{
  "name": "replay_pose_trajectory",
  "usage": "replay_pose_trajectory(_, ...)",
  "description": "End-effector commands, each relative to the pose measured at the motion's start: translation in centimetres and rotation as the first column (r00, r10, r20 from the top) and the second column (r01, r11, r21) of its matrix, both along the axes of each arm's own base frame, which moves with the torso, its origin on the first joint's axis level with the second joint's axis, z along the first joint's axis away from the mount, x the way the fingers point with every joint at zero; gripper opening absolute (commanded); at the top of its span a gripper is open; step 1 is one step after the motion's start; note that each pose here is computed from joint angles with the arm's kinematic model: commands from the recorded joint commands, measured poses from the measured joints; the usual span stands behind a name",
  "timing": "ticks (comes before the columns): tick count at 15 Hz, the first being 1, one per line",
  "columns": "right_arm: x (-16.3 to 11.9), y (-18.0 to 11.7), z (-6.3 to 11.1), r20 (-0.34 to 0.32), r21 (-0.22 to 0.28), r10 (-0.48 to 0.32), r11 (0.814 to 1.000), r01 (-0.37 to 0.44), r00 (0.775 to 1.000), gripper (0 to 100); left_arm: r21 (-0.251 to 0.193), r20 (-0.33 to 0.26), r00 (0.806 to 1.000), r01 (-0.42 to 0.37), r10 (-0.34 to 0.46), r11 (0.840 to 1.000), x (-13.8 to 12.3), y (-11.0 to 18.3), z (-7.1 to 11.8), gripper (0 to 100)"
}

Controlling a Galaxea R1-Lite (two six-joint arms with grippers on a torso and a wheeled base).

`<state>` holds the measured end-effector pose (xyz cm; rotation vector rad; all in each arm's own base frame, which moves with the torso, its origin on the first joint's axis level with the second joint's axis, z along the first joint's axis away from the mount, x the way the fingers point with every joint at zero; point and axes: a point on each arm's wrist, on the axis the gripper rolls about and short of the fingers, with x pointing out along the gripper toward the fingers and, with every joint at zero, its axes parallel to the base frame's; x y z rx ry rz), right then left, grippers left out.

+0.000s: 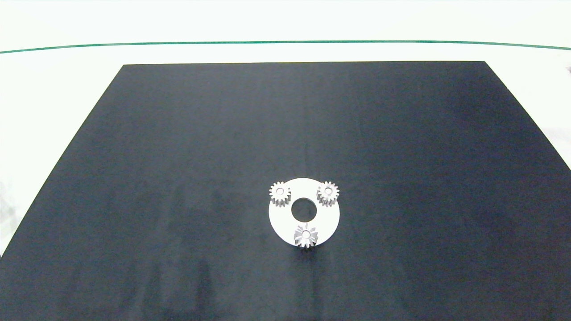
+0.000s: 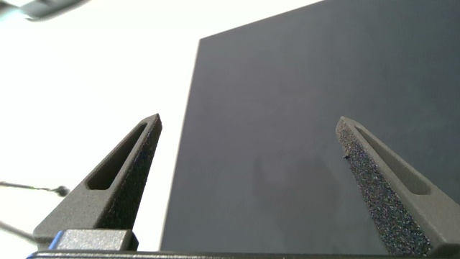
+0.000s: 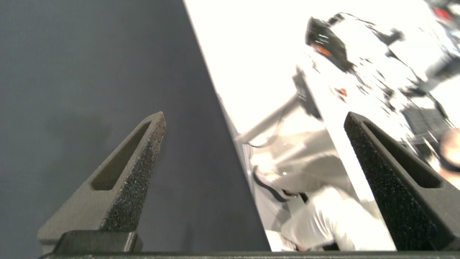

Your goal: Install three planetary gears onto the carrier pins

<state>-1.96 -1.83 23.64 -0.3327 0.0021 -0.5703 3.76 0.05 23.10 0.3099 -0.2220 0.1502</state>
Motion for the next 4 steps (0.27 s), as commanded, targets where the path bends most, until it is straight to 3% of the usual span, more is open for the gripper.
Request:
replay_pose_trajectory(1,-4.4,0.0,-5.6,0.155,0.054,-0.124,0.992,0.117,0.980,100,-0.011,0.145,0.983,-0.114,0.114,0.993,-8.9,0.6,-5.5,100)
replay_pose_trajectory(3,-5.3,0.4,-6.7,0.209,0.095,-0.220,0.974,0.205,0.953,100,-0.014,0.120,0.984,-0.129,0.129,0.992,-9.6,0.5,-7.4,100)
replay_pose_trajectory(4,-5.6,0.2,-7.0,0.243,0.127,-0.245,0.967,0.219,0.939,100,-0.038,0.107,0.986,-0.122,0.126,0.992,-9.2,0.5,-7.9,100)
